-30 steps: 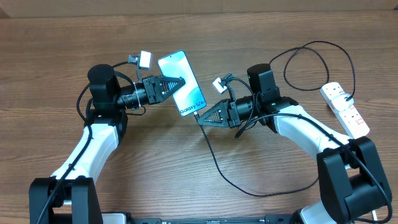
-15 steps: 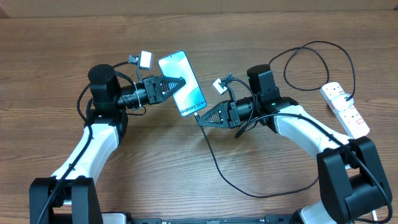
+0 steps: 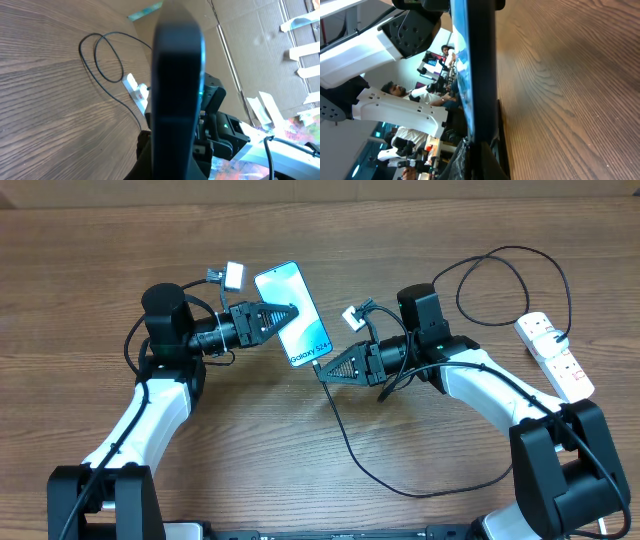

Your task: Plug charger to phone and switch on socket

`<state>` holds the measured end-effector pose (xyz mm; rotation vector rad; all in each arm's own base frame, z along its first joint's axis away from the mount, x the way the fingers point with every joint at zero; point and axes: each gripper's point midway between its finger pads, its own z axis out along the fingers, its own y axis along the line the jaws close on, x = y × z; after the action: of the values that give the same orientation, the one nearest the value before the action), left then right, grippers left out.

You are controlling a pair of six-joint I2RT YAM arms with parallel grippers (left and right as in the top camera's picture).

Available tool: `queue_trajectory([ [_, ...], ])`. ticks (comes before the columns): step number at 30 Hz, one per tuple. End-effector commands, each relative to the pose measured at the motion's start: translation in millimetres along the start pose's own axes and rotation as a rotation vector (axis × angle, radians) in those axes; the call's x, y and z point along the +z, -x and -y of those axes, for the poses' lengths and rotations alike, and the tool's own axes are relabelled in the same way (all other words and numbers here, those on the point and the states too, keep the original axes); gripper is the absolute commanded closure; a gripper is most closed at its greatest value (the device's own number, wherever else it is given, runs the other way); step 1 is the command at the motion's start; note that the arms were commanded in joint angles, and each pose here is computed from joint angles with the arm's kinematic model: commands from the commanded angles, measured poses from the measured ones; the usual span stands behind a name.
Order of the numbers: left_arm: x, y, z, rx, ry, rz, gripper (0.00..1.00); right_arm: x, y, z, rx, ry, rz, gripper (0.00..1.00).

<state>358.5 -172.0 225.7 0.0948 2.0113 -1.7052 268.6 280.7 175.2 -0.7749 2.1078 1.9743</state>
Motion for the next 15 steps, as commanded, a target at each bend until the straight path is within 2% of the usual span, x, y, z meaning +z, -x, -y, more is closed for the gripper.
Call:
queue_trajectory([
  [1,1.8,1.0,8.1,0.014,-0.016,-0.008,0.96,-0.3,6.8,-10.1,-0.038,0.0,0.005,0.96],
  [15,1.6,1.5,7.8,0.038,-0.014,-0.005,0.96,-0.5,4.6,-15.0,-0.034,0.029,-0.005,0.96],
])
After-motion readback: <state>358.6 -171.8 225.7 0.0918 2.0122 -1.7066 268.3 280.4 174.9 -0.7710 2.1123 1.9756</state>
